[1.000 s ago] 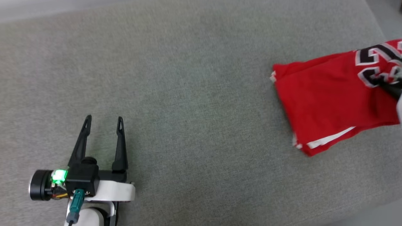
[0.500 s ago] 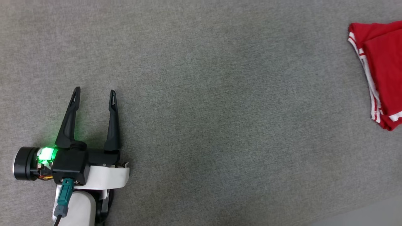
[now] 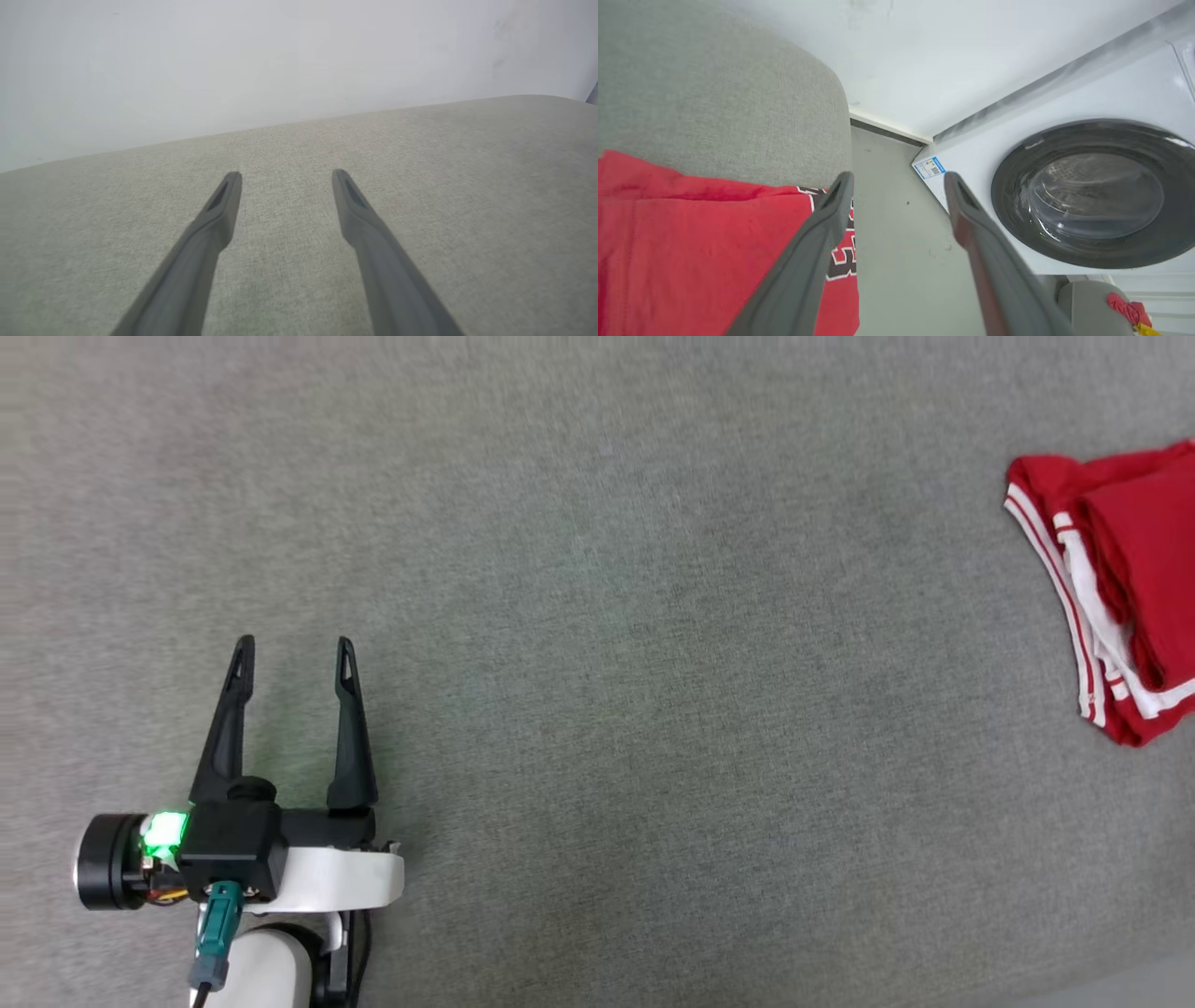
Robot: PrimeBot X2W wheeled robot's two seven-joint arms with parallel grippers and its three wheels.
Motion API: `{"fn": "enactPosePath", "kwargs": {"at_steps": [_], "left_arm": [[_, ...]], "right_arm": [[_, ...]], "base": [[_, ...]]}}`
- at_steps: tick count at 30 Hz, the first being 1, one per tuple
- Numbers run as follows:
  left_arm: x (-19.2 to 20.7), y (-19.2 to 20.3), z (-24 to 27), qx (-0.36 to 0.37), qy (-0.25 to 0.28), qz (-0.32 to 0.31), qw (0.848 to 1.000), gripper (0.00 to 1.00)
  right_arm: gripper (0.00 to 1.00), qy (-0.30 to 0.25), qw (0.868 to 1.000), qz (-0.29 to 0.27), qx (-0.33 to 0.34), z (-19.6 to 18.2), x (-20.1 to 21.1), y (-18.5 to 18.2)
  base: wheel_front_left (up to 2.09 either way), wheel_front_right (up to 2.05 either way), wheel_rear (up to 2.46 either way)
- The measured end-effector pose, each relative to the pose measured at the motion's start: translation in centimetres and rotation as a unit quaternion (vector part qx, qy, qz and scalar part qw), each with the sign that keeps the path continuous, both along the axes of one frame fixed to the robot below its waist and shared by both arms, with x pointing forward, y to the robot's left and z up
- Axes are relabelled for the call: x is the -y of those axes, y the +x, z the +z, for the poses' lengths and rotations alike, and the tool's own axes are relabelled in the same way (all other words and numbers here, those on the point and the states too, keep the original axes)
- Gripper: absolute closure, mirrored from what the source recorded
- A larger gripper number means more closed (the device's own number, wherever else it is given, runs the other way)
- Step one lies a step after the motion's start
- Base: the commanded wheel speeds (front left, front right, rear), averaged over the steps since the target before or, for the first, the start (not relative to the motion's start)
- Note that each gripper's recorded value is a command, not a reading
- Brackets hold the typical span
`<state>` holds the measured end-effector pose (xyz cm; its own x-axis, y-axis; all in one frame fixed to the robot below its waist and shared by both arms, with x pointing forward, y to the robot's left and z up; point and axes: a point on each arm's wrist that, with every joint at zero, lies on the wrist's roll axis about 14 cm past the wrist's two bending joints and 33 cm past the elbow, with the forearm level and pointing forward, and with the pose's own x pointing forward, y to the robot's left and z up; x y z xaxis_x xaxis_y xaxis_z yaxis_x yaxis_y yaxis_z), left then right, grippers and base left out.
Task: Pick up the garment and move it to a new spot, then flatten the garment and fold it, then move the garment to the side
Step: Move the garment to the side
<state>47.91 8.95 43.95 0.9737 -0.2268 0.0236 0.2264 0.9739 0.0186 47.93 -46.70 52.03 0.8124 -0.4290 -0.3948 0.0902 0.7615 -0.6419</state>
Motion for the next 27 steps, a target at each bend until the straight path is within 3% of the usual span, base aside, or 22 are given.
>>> {"fn": "enactPosePath", "kwargs": {"at_steps": [3,6,11,15,22,24,27], "left_arm": [[-0.8,-0.9,1.4,0.009,-0.001,0.016,1.0,0.0],[-1.7,-2.1,2.3,0.01,-0.001,0.031,0.999,0.0],[-3.4,-3.9,3.7,0.018,0.004,0.054,0.998,0.0],[-4.8,-5.3,4.7,0.024,0.009,0.074,0.997,0.0],[-6.8,-7.5,6.0,0.034,0.015,0.103,0.994,0.0],[-7.0,-8.0,6.3,0.037,0.015,0.106,0.994,0.0],[-7.1,-8.7,6.5,0.038,0.015,0.108,0.993,0.0]], "right_arm": [[0.0,-0.019,0.996,0.06,0.069,3.1,-2.7,1.8],[0.0,-0.039,0.98,0.134,0.143,6.3,-6.5,3.4],[0.0,-0.011,0.938,0.234,0.257,9.5,-14.0,4.7],[0.0,0.044,0.902,0.287,0.32,10.7,-19.8,4.5],[0.0,0.142,0.85,0.35,0.367,11.2,-28.2,1.9],[0.0,0.166,0.844,0.352,0.368,10.6,-29.4,0.7],[0.0,0.197,0.847,0.34,0.358,8.8,-29.8,-0.9]], "base": [[0.0,0.0,0.0],[0.0,0.0,0.0],[0.0,0.0,0.0],[0.0,0.0,0.0],[0.0,0.0,0.0],[0.0,0.0,0.0],[0.0,0.0,0.0]]}}
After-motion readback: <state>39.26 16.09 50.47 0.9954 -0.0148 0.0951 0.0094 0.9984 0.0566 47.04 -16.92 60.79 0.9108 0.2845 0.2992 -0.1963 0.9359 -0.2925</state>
